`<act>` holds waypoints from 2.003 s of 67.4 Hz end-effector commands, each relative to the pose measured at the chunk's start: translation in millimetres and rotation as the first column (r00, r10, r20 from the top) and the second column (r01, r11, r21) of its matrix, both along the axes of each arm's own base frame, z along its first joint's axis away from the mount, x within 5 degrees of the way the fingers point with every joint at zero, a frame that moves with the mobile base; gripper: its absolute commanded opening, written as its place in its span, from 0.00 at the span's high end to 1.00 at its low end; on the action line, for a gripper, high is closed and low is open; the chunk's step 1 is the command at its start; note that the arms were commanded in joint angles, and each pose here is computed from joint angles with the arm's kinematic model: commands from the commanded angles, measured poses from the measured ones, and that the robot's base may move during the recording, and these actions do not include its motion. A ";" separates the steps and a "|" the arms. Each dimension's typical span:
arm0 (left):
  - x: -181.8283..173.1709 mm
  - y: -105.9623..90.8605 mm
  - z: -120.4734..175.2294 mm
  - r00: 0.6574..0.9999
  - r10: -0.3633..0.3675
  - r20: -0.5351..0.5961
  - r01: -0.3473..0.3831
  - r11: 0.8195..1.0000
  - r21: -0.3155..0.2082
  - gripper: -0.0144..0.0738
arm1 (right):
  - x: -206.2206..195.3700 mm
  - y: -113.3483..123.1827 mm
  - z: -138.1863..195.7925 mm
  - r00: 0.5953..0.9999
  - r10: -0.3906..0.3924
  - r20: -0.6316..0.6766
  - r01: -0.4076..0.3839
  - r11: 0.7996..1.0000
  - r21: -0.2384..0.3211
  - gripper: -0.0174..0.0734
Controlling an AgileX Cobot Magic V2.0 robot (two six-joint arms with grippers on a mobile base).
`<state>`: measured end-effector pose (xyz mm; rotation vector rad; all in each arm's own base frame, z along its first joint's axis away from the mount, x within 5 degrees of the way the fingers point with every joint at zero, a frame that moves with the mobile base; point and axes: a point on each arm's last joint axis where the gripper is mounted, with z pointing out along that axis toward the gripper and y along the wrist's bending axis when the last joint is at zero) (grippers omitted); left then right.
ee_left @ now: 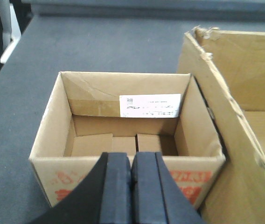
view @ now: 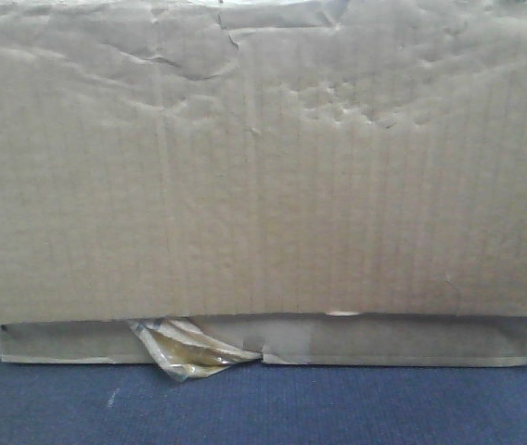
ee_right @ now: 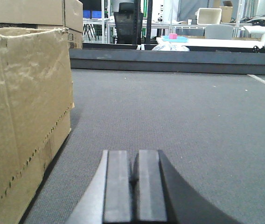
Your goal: Stack two boxes on right shelf middle
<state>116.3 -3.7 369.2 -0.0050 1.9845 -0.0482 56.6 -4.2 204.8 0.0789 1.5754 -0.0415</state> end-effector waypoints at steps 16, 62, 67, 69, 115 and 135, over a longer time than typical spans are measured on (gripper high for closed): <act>92.0 -0.8 27.7 0.933 0.009 -0.359 0.000 1.000 0.023 0.96 | -0.3 -0.3 2.0 1.000 -0.006 0.024 0.006 1.000 -0.003 0.99; 193.1 76.9 18.5 0.829 0.108 -0.549 -0.034 0.989 0.143 0.96 | -0.3 -0.3 2.0 1.000 -0.006 0.024 0.006 1.000 -0.003 0.99; 194.1 79.1 17.0 0.828 0.112 -0.549 -0.039 0.989 0.144 0.95 | -0.3 -0.3 2.0 1.000 -0.006 0.024 0.006 1.000 -0.003 0.99; 194.3 79.2 17.1 0.830 0.113 -0.547 -0.039 0.989 0.144 0.93 | -0.3 -0.3 2.0 1.000 -0.006 0.024 0.006 1.000 -0.003 0.99; 220.9 85.0 -61.4 0.779 0.097 -0.620 -0.034 0.993 0.112 0.61 | -0.3 -0.3 2.0 1.000 -0.006 0.024 0.006 1.000 -0.003 0.99; 219.8 84.7 -58.9 0.772 0.094 -0.628 -0.032 0.993 0.109 0.96 | -0.3 -0.3 2.0 1.000 -0.006 0.024 0.006 1.000 -0.003 0.99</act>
